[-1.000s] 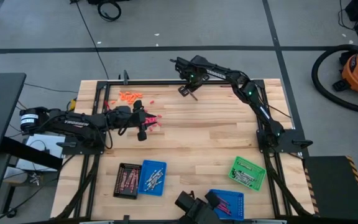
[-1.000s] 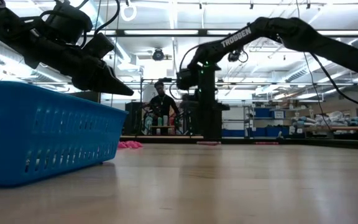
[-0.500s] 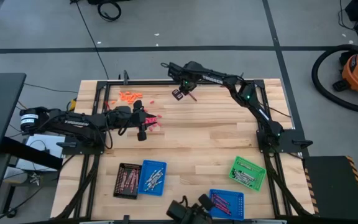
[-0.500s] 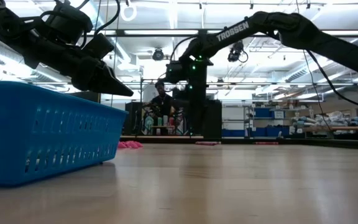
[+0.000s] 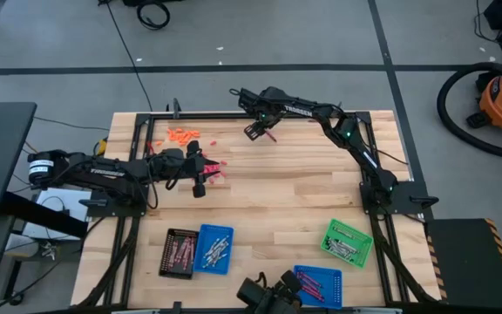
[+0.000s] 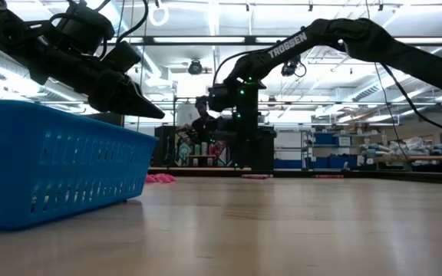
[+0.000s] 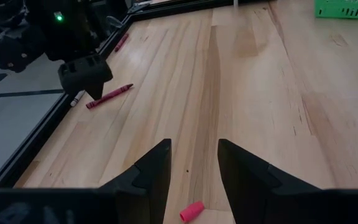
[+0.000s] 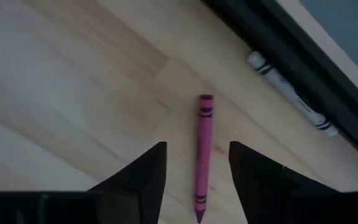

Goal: Sort crayons
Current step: Put the red crayon into the right blue bin

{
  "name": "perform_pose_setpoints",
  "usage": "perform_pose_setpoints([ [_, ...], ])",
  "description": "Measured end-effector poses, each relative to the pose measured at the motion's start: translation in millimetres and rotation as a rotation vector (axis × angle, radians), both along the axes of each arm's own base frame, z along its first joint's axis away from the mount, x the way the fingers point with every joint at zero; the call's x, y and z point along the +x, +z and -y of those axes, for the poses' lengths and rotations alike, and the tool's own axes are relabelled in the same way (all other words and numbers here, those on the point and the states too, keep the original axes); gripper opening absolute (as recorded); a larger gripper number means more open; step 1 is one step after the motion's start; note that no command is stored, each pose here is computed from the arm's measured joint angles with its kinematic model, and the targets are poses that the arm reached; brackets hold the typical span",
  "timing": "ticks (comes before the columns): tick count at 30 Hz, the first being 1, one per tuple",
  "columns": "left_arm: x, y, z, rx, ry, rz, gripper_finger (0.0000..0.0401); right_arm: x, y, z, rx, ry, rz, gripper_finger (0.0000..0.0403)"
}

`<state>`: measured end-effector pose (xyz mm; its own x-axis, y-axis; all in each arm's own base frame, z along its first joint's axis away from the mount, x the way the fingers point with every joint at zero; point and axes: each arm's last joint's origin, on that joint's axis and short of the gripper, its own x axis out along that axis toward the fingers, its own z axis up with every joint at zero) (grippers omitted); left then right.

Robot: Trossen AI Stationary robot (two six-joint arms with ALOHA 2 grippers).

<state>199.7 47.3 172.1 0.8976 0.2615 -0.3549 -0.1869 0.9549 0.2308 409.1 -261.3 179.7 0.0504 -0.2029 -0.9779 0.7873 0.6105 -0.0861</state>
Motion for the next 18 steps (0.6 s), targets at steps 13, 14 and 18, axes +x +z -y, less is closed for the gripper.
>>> perform_pose_setpoints([
  [13,-0.1,-0.1,0.0,0.001,-0.001,-0.002,0.0141,-15.2,1.8,12.1,0.051,-0.023,-0.039,0.0183],
  [14,0.0,0.1,0.0,0.002,-0.001,0.0,0.0141,-15.8,1.7,12.9,0.07,-0.024,-0.026,0.0183],
  [18,0.3,0.7,-0.1,0.004,-0.001,0.007,0.0141,-16.9,0.6,10.9,0.142,-0.022,-0.003,0.0183],
])
